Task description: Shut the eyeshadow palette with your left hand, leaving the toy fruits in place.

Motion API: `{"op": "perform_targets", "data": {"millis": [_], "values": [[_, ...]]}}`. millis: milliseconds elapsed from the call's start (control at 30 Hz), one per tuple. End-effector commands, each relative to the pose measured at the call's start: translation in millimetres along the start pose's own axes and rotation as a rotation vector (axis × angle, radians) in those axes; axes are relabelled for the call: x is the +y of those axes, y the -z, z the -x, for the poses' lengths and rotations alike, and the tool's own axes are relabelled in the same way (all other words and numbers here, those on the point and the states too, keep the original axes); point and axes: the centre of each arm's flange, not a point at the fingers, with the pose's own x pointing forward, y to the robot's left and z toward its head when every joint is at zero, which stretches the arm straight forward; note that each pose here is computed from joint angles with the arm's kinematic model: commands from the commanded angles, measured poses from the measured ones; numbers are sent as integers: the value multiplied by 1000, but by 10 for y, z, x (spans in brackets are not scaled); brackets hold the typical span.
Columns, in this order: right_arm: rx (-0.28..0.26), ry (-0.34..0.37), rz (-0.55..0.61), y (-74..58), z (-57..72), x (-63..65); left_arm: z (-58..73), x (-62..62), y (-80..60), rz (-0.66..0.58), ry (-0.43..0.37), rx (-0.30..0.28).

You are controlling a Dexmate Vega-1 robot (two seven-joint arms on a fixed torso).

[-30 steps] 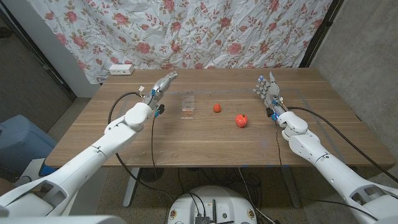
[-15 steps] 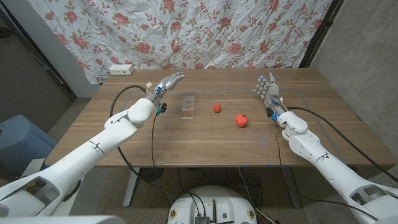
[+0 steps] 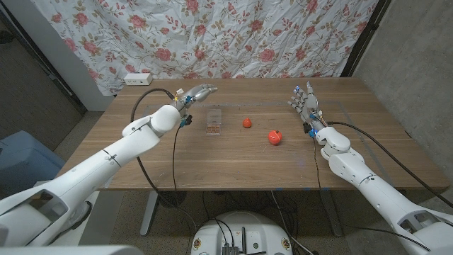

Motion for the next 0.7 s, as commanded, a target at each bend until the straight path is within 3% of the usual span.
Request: {"op": "perform_targets", "data": {"millis": [33,333,700], "values": [[0,0,0,-1,0,0,-152,38,-152,-116,56,-5],[0,0,0,-1,0,0,-229,25,-204,-224,66,-4],[0,0,0,-1,0,0,-355,45,-238,-349,115,38]]}}
